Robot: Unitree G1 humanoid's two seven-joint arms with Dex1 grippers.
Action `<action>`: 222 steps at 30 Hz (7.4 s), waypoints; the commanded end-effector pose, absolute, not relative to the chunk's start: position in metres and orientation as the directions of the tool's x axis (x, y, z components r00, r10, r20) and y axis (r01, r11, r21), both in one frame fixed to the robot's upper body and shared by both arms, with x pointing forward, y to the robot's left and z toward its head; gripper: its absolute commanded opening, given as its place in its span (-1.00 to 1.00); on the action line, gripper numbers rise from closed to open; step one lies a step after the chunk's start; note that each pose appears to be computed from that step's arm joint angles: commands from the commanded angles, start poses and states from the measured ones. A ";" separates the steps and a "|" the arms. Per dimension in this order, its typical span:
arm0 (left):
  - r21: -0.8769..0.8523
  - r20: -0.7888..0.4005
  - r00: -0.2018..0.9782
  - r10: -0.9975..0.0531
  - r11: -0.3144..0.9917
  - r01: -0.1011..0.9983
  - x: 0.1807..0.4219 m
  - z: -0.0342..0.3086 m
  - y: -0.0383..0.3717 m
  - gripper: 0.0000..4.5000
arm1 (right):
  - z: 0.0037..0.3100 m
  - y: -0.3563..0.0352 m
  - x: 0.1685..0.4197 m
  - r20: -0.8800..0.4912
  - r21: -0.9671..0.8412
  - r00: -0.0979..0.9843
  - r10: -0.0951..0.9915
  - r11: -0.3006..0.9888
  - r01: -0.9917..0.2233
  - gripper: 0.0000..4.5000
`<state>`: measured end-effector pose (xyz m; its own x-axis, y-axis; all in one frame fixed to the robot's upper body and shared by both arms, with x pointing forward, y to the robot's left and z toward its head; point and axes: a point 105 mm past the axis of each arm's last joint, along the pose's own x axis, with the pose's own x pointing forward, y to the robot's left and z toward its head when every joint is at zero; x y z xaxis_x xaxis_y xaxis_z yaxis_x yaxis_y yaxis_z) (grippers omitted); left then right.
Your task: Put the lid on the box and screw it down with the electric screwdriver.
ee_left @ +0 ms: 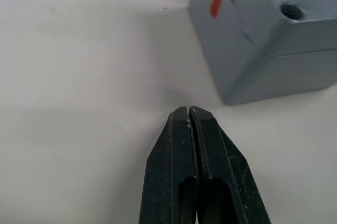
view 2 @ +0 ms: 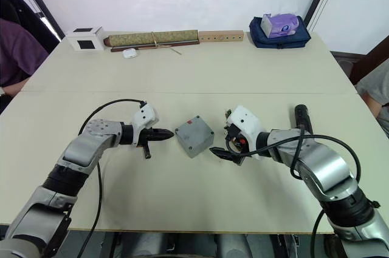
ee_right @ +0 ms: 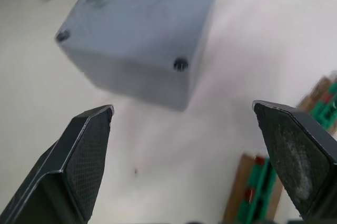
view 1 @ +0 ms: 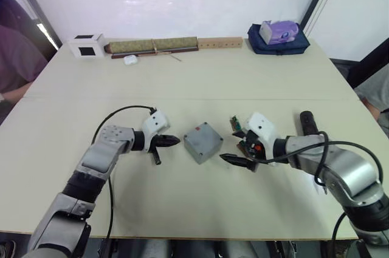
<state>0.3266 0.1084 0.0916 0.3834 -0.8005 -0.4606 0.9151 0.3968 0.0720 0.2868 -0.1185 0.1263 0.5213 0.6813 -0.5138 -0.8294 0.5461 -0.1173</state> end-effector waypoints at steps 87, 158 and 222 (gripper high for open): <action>0.036 -0.354 0.356 -0.865 0.368 0.929 0.329 0.120 0.089 -1.00 | 0.137 -0.113 0.269 -0.450 -0.118 0.526 0.722 0.536 -0.836 0.96; -0.025 -0.230 0.313 -0.922 0.327 0.945 0.318 0.164 0.076 -1.00 | 0.144 -0.177 0.360 -0.226 -0.343 0.803 0.551 0.727 -0.595 -0.97; -0.013 -0.203 0.274 -0.940 0.282 0.959 0.313 0.172 0.072 -1.00 | 0.177 -0.141 0.312 -0.177 -0.149 0.745 0.643 0.731 -0.666 0.76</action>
